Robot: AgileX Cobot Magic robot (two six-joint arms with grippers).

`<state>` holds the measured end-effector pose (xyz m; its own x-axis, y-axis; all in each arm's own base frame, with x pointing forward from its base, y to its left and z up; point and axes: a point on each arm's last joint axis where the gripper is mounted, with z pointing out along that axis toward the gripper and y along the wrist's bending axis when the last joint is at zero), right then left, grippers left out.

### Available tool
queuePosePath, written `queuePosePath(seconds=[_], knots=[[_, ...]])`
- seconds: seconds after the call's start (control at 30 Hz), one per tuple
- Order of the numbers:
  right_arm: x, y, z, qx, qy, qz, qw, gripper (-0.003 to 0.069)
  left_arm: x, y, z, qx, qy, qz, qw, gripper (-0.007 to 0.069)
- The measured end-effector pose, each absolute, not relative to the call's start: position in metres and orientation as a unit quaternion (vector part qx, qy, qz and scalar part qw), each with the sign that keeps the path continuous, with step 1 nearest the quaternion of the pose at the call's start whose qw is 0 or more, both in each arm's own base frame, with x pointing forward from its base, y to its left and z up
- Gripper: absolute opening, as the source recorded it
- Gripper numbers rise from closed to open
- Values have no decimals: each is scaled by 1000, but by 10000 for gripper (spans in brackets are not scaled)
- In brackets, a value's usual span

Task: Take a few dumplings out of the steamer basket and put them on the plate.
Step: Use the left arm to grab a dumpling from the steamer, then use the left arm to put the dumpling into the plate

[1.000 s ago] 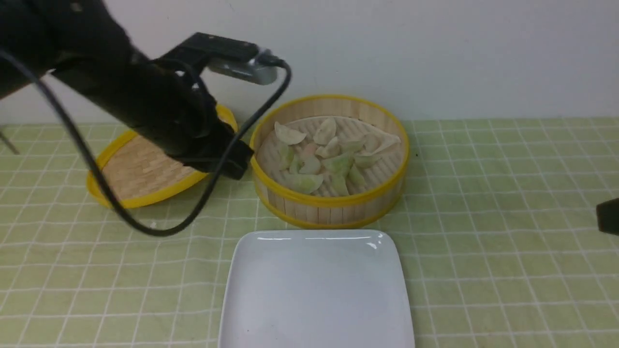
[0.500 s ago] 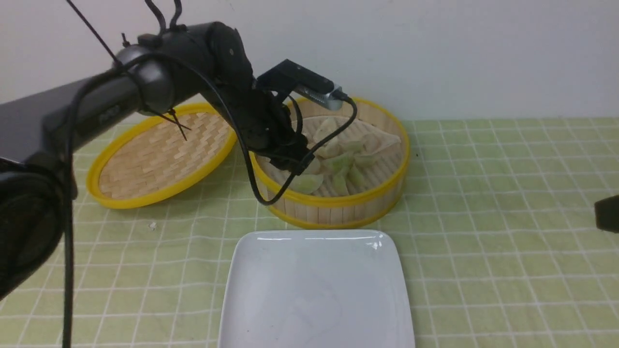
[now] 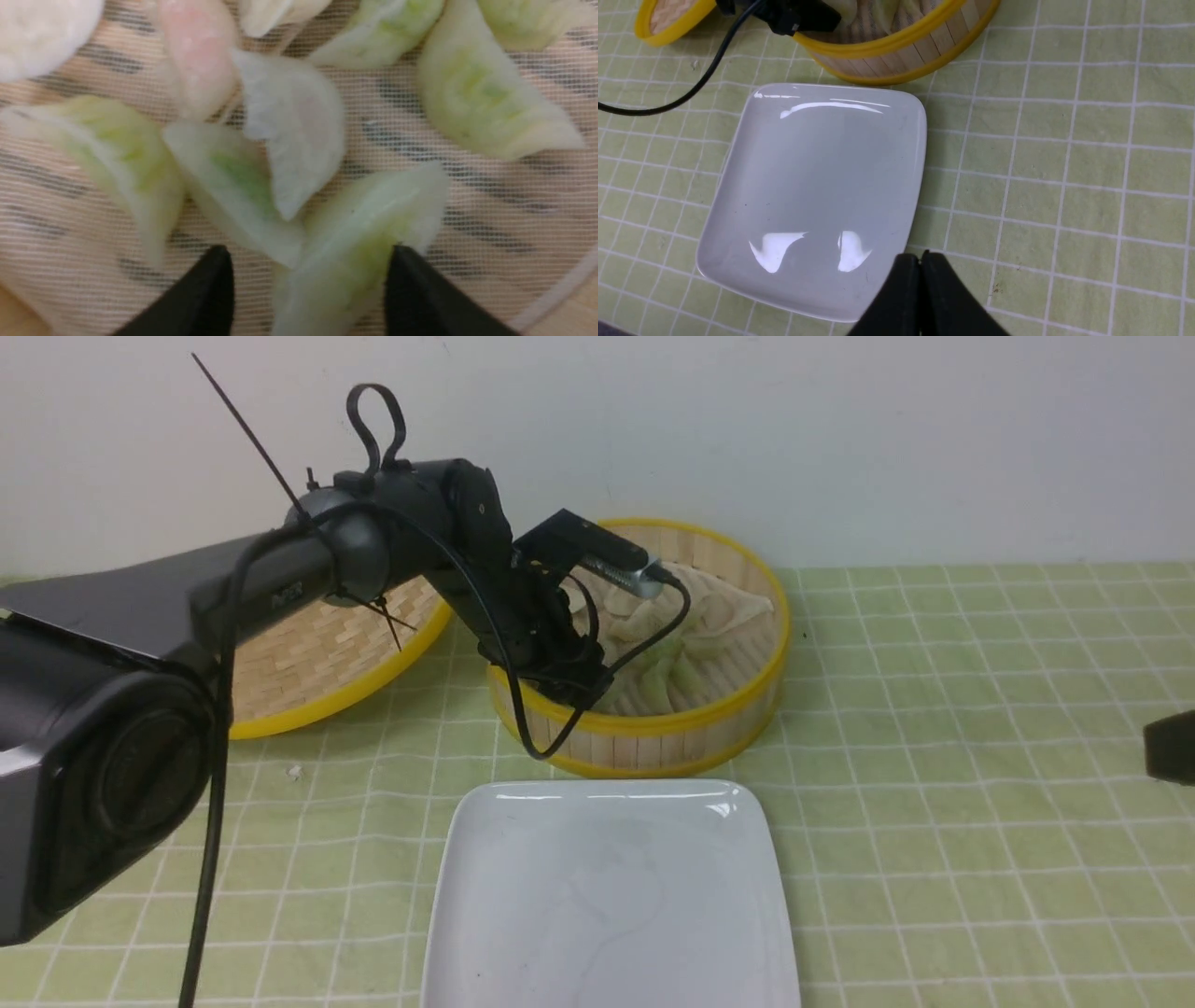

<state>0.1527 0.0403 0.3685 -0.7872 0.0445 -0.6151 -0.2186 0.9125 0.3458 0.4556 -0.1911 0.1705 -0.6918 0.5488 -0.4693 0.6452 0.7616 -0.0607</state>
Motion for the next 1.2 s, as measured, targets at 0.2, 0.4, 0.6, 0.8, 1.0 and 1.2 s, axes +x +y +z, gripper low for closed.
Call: queuePosePath(seconds=[0.2,0.4,0.6,0.8,1.0,1.2], knots=[[153,40,368,-47,923,204,323,-14,458,-192,171,324,912,-111,226,202],[153,40,368,-47,923,205,322,-14,459,-194,189,334,908,-113,225,172],[152,41,368,-48,924,206,319,-14,454,-193,235,342,902,-120,236,172],[152,41,368,-48,924,205,319,-14,438,-189,273,360,900,-127,213,172],[152,41,368,-50,924,205,320,-14,418,-183,308,371,896,-130,205,172],[152,41,368,-56,923,203,321,-14,400,-176,324,348,904,-136,206,172]])
